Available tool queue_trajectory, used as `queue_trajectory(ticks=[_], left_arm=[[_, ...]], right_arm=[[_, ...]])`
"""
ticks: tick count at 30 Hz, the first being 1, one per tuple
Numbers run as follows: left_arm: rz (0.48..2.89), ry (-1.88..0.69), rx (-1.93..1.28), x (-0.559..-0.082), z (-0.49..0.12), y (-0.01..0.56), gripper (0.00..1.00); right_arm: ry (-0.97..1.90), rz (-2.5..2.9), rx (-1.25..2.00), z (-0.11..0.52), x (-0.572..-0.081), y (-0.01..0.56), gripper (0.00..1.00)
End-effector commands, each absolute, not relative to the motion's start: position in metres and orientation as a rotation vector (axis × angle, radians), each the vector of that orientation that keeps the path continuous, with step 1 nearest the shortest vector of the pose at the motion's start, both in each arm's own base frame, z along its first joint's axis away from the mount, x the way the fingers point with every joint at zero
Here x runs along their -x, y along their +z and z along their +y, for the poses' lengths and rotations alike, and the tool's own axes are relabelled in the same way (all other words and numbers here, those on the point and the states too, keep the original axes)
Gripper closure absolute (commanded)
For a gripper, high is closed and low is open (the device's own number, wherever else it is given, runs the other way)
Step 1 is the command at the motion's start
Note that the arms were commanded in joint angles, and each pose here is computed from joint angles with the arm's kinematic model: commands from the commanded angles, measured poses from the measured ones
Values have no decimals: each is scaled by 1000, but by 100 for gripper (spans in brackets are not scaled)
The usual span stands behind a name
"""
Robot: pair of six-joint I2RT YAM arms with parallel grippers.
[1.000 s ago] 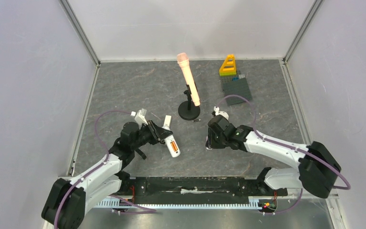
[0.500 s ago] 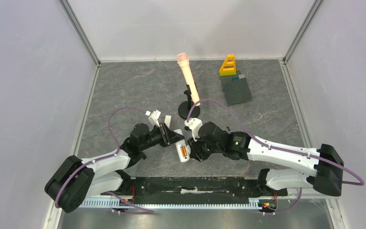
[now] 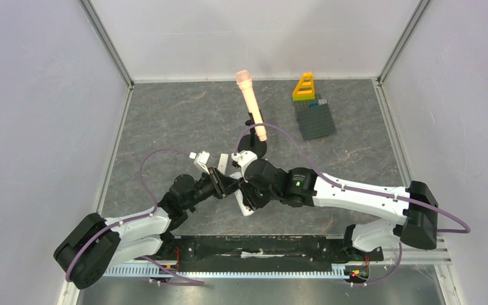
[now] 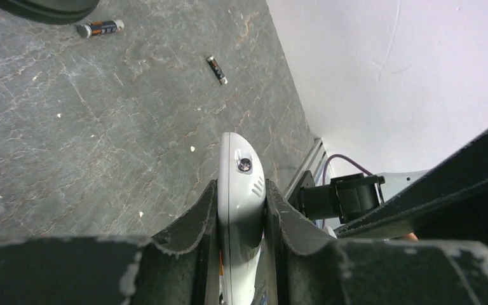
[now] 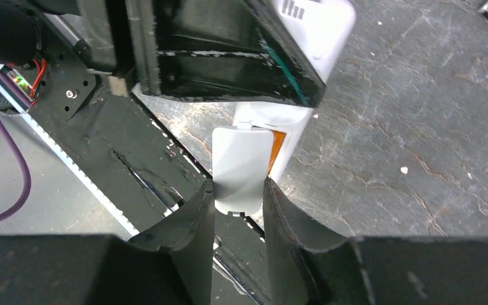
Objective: Load the batteries into the remote control
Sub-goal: Load the battery cover into the remote control.
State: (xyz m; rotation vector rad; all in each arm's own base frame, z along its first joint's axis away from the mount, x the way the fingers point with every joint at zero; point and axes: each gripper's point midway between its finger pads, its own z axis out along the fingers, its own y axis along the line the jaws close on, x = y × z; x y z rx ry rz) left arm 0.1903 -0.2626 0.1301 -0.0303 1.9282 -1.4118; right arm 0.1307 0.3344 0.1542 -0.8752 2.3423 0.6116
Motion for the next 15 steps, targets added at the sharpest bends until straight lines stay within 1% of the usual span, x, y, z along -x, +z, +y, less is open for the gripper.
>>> queue_trajectory(ticks=[1,8,15], left_arm=[[1767,-1432,81,-199,-256,161,98],[1745,-1429,86,-198,-254,166,98],[1742,-1436,77,-198,-255,167,98]], right_arm=[[540,2388,817,329,-134,159,96],[504,2427,852,329,-131,147,96],[504,2414,846,336,-135,151,96]])
